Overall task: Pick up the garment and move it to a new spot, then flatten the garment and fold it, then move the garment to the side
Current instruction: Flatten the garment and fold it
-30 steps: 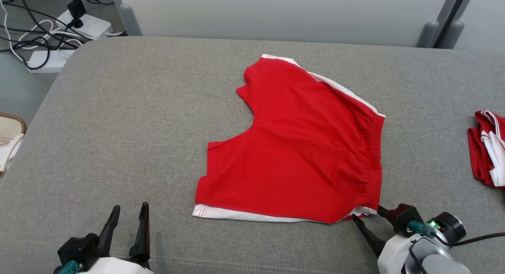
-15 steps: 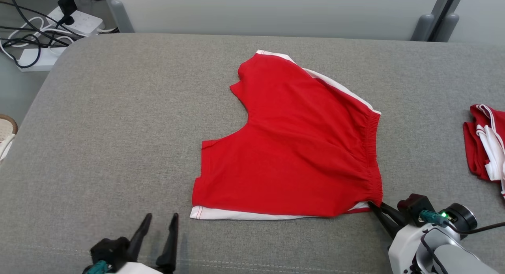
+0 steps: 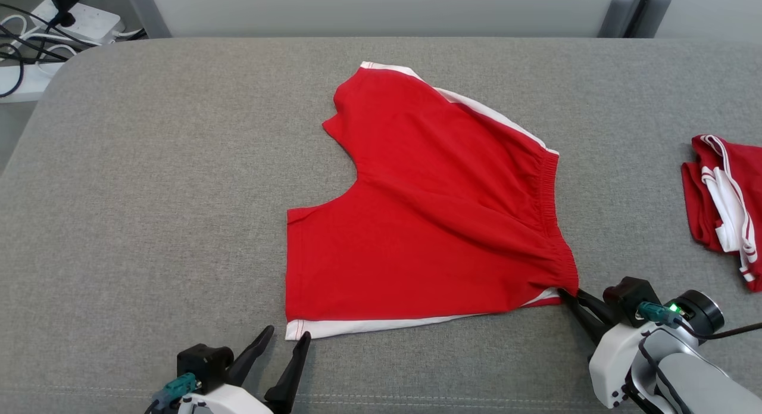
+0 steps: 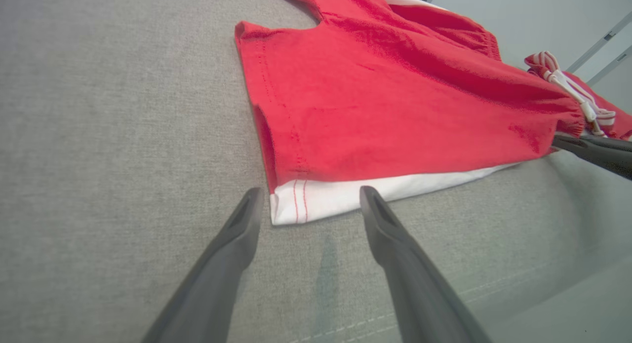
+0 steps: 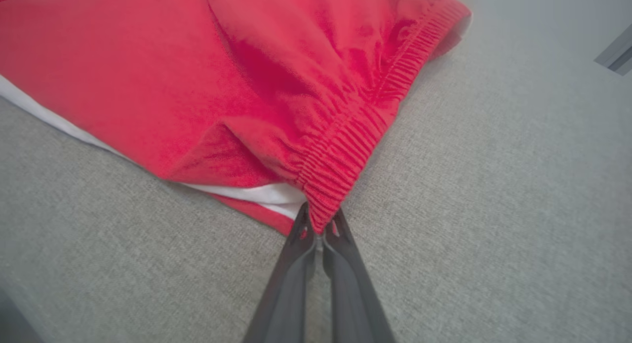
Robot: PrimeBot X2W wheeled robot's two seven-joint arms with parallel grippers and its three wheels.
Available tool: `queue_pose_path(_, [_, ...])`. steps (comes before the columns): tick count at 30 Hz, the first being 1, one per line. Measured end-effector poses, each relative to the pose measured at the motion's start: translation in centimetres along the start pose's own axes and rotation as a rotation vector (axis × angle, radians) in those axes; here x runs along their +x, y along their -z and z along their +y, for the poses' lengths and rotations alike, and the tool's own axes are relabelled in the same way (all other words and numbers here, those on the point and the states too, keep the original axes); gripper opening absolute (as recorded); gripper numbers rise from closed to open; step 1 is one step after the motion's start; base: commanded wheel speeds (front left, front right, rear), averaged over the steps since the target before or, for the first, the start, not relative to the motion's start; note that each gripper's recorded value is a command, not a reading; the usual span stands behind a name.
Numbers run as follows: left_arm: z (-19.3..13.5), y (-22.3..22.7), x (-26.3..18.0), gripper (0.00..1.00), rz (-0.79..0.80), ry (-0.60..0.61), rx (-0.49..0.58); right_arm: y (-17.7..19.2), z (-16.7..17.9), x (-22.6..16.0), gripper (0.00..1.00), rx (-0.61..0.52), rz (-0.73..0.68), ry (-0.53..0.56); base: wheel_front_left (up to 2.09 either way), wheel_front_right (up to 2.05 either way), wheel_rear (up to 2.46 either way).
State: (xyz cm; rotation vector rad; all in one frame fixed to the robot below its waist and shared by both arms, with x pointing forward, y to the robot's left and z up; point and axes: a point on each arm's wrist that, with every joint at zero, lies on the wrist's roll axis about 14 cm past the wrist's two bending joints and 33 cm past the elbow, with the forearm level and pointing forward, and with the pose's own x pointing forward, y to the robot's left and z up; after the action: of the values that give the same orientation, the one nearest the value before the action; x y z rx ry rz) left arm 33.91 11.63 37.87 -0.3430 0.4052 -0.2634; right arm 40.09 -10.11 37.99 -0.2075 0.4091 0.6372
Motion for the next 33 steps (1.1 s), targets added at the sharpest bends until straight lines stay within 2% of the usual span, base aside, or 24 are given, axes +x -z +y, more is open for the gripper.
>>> queue_pose_path(17, [0.0, 1.6, 1.8, 1.00, 0.089, 0.027, -0.018, 0.1, -1.0, 0.7, 0.00, 0.011, 0.000, 0.014, 0.00, 0.00, 0.00])
queue_pose_path(18, [0.0, 1.7, 1.9, 0.88, 0.091, 0.027, -0.021, 0.1, -1.0, 0.7, 0.00, 0.012, 0.001, 0.014, 0.00, 0.00, 0.00])
queue_pose_path(20, [0.0, 1.7, 2.0, 0.45, 0.093, 0.030, -0.023, 0.2, -0.9, 0.8, 0.00, 0.015, 0.001, 0.013, 0.00, 0.00, 0.00])
queue_pose_path(21, [-0.1, 1.7, 2.1, 0.45, 0.095, 0.032, -0.024, 0.2, -0.9, 0.8, 0.00, 0.017, 0.001, 0.013, 0.00, 0.00, 0.00])
queue_pose_path(22, [-0.1, 1.7, 2.2, 0.35, 0.095, 0.034, -0.025, 0.2, -0.9, 0.8, 0.00, 0.018, 0.001, 0.013, 0.00, 0.00, 0.00])
queue_pose_path(23, [-0.2, 1.8, 2.2, 0.30, 0.099, 0.036, -0.026, 0.2, -0.9, 0.8, 0.00, 0.019, 0.001, 0.013, 0.00, 0.00, 0.00])
queue_pose_path(26, [-0.2, 2.5, 2.1, 0.28, 0.124, 0.039, -0.024, 0.2, -1.0, 0.9, 0.00, 0.019, -0.001, 0.014, 0.00, 0.00, 0.00])
queue_pose_path(27, [-0.2, 2.6, 2.1, 0.18, 0.129, 0.039, -0.022, 0.2, -1.0, 0.9, 0.00, 0.020, -0.001, 0.015, 0.00, 0.00, 0.00])
queue_pose_path(28, [-0.3, 2.7, 2.1, 0.00, 0.131, 0.044, -0.017, 0.2, -1.0, 0.9, 0.00, 0.021, -0.001, 0.015, 0.00, 0.00, 0.00])
queue_pose_path(33, [-0.4, 2.0, 2.3, 0.00, 0.116, 0.049, -0.026, -0.1, -1.1, 0.9, 0.00, 0.022, -0.009, 0.021, 0.00, 0.00, 0.00])
